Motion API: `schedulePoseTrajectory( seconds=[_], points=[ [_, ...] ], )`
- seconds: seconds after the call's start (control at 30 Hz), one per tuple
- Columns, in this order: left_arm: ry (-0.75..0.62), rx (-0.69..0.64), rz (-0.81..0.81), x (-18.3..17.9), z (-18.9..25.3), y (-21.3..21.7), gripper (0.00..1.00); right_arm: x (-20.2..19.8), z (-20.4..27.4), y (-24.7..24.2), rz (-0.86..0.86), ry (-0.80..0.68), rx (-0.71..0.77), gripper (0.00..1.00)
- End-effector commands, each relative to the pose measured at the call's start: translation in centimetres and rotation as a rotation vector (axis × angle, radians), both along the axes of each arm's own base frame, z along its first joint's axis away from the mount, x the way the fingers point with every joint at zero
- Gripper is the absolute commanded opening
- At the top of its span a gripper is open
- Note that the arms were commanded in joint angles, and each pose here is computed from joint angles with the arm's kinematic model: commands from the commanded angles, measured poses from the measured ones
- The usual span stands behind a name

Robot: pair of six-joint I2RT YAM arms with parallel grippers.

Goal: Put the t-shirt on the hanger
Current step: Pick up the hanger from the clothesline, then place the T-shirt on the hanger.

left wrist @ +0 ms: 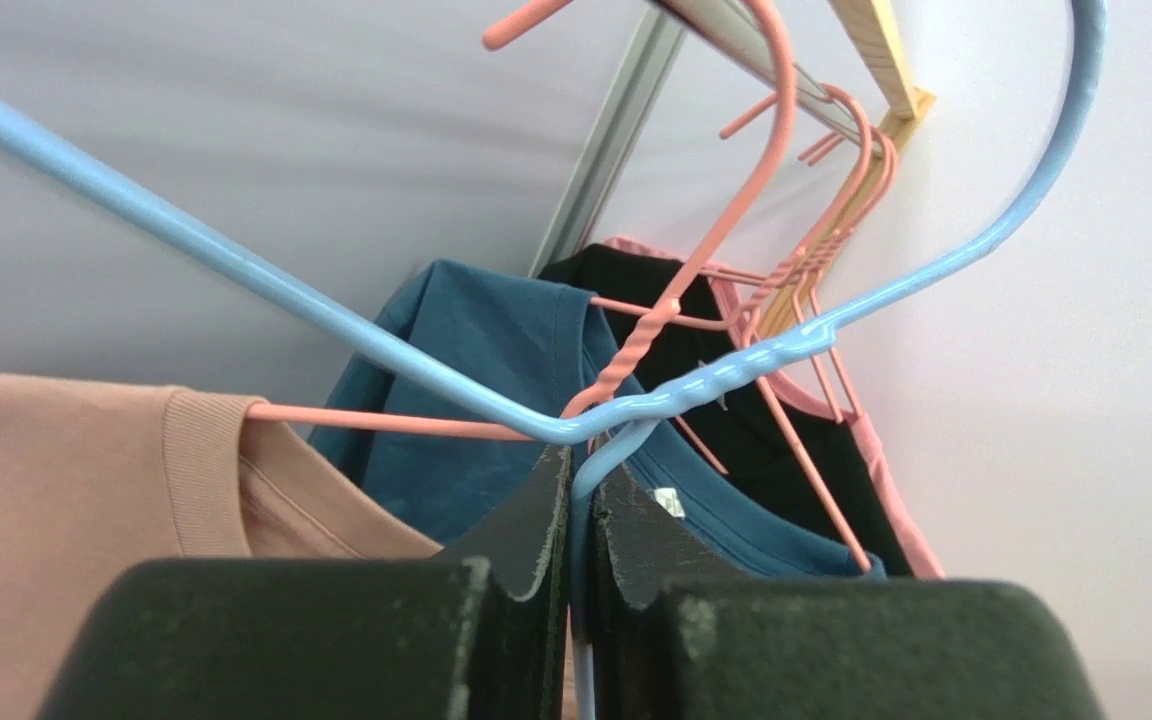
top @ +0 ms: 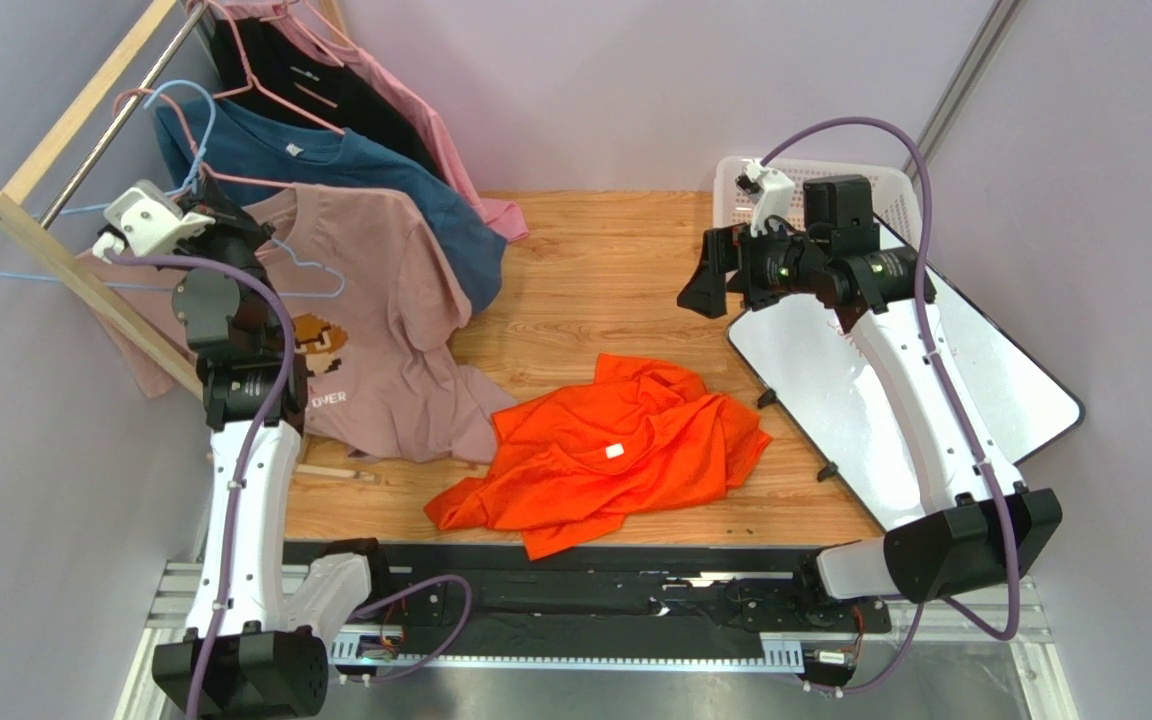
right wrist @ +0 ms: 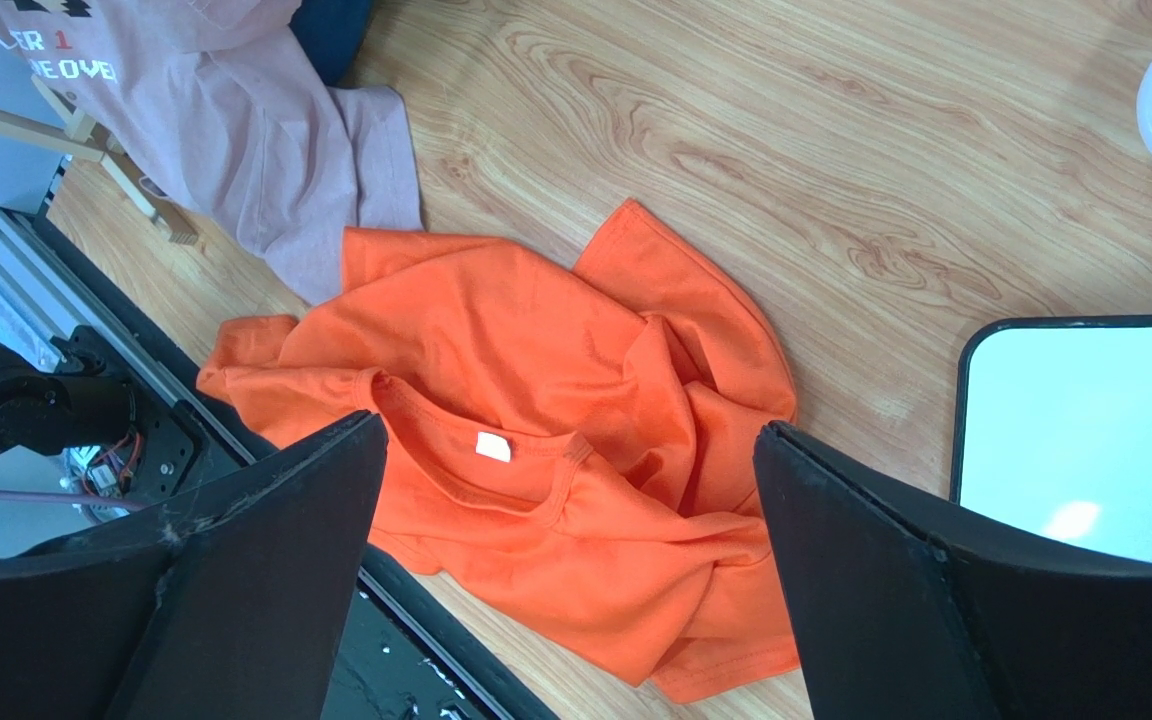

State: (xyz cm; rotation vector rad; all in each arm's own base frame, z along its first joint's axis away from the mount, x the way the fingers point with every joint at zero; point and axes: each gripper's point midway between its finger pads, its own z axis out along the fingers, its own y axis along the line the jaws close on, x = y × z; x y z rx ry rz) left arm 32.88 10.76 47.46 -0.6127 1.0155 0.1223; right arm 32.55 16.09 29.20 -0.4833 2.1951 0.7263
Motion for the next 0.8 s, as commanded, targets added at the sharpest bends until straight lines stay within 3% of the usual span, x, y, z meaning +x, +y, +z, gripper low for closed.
schedulePoseTrajectory(
  seconds=[0.0, 0.1, 0.2, 0.6, 0.77],
  points=[
    [-0.057, 0.086, -0.036, -1.4, 2.0, -1.0, 0.04, 0.6, 1.8, 0.5, 0.020, -0.059, 0.018, 0.99],
    [-0.046, 0.086, -0.064, -1.7, 1.6, -1.5, 0.00, 0.7, 2.0, 0.6, 0.024, -0.060, 0.023, 0.99],
    [0.015, 0.006, -0.126, -1.3, -0.2, -2.3, 0.00, 0.8, 2.1, 0.7, 0.027, -0.063, 0.027, 0.99],
    [0.022, -0.257, -0.586, -1.8, -1.4, -10.1, 0.00, 0.7, 4.0, 2.4, 0.132, -0.111, 0.087, 0.98],
    [0.094, -0.295, -0.771, -1.9, -3.6, -15.0, 0.00, -0.1, 6.2, 6.5, 0.253, -0.214, 0.120, 1.00]
  ],
)
